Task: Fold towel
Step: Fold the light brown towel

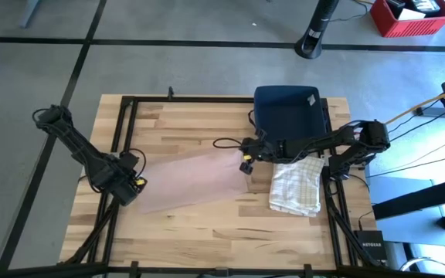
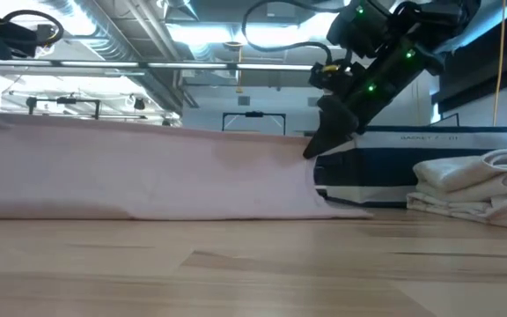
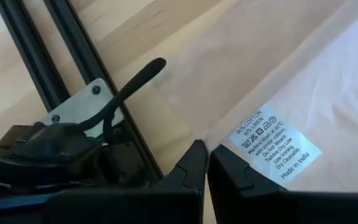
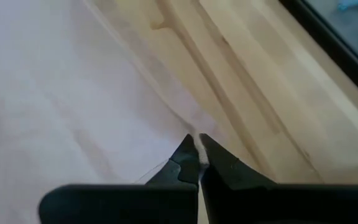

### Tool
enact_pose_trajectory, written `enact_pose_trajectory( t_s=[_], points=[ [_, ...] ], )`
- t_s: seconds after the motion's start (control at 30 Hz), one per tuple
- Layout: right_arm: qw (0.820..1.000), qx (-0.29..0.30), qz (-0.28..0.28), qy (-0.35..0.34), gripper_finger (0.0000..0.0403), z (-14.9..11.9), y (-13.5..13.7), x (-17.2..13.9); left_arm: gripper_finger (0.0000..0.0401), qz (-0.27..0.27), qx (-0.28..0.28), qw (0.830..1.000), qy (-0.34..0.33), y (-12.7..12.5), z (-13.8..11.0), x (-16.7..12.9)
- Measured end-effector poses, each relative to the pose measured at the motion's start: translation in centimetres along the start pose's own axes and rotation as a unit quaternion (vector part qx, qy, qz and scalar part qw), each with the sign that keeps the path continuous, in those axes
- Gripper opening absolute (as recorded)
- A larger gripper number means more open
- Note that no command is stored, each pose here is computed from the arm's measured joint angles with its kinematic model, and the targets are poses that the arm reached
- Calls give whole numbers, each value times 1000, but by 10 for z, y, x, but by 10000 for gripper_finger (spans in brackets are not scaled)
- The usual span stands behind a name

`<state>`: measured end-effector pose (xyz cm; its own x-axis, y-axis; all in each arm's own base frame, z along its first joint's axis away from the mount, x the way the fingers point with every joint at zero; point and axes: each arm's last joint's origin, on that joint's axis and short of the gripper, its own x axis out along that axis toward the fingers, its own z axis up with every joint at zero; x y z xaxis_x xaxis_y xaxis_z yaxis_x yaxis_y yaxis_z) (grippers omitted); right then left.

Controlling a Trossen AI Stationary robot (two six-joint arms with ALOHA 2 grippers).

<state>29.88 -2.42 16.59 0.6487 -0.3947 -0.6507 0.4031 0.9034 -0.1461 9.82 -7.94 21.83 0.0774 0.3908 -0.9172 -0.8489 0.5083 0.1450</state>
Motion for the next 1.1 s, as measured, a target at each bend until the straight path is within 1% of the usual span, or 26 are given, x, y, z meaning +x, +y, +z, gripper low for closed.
enact_pose_trajectory(
  t_s=[0.13, 0.27, 0.43, 0.67, 0.73, 0.83, 0.93, 1.0, 1.1],
  points=[
    [1000, -3, -16, -3, 5, 0, -1, 0, 0, 1, -5, 1000, -5, 0, 1, 0],
    [999, -11, -37, -4, 5, -1, -2, 1, 0, 12, -29, 999, -27, -2, 1, 2],
    [999, -10, -40, -3, 5, -1, -2, 1, 0, 41, -65, 995, -62, -6, 2, 4],
    [999, -8, -40, -4, 5, -1, -2, 1, 1, 75, -55, 993, -74, -15, -1, 11],
    [999, -7, -39, -4, 12, -1, -2, 1, 9, 80, -54, 992, -76, -16, -2, 12],
    [999, 4, -42, -4, 43, -1, -3, 1, 40, 88, -55, 992, -74, -16, -2, 13],
    [999, 15, -40, -6, 89, -1, -3, 1, 83, 89, -52, 992, -70, -16, -3, 12],
    [999, 15, -39, -4, 118, -1, -3, 1, 109, 94, -47, 993, -49, -15, -3, 11],
    [999, 8, -28, 13, 154, 6, -2, -3, 135, 98, -51, 994, -18, -11, -2, 6]
  ],
)
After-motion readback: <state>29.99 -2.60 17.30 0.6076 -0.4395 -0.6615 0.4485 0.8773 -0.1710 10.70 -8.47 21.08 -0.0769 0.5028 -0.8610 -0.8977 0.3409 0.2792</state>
